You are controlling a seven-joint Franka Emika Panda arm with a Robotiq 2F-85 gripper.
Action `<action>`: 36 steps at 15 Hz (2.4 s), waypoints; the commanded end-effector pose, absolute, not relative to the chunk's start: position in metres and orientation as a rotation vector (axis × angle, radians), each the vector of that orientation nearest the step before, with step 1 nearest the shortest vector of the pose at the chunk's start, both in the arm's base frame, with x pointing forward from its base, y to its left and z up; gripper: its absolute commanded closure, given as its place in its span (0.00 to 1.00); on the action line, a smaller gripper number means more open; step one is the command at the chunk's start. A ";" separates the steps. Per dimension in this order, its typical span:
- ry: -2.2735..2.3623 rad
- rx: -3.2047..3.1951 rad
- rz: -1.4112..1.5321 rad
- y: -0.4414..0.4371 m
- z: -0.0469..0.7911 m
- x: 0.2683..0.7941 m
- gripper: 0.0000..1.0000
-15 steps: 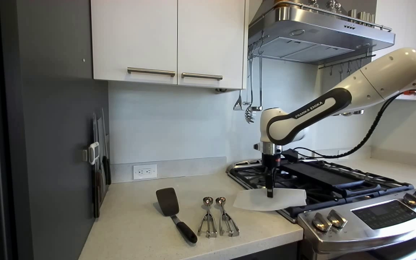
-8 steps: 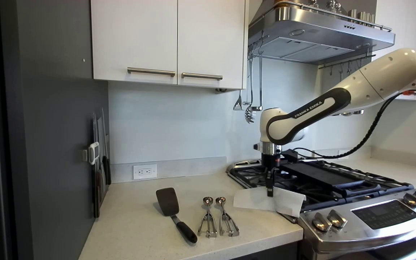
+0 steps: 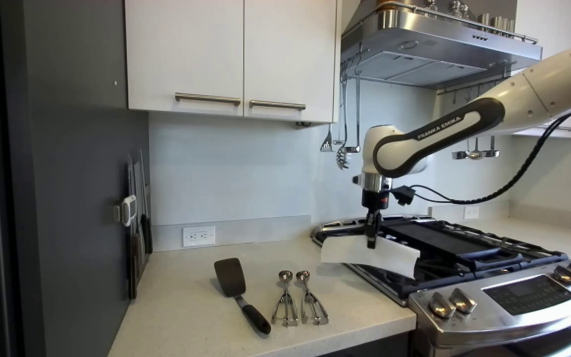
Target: Use the paper towel to wipe the black tray
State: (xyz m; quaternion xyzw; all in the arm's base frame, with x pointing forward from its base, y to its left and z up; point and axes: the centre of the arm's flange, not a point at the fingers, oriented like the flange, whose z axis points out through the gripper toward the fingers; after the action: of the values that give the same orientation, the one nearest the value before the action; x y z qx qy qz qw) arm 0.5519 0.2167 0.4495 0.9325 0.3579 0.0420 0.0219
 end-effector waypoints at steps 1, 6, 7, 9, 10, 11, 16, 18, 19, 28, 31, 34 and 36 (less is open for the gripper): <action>0.873 2.938 0.318 0.172 0.505 0.493 1.00; 0.526 2.985 0.535 0.090 0.561 0.444 1.00; 0.449 2.983 0.561 0.072 0.570 0.435 1.00; 0.288 2.974 0.600 0.036 0.580 0.423 1.00; 0.210 2.970 0.618 0.019 0.582 0.419 1.00; 0.130 2.961 0.631 0.001 0.584 0.416 1.00; -0.160 2.934 0.696 -0.083 0.586 0.413 1.00; -0.129 2.943 0.673 -0.076 0.595 0.415 0.98; -0.148 2.944 0.678 -0.083 0.595 0.415 0.98; -0.294 2.963 0.604 -0.130 0.605 0.459 1.00; -0.359 2.992 0.516 -0.166 0.594 0.489 1.00; -0.323 3.086 0.454 -0.189 0.571 0.519 1.00; -0.305 3.112 0.441 -0.198 0.553 0.540 1.00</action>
State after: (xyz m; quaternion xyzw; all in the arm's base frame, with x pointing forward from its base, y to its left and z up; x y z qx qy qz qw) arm 0.4992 -0.1783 0.5672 0.9809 -0.1061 0.1621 0.0154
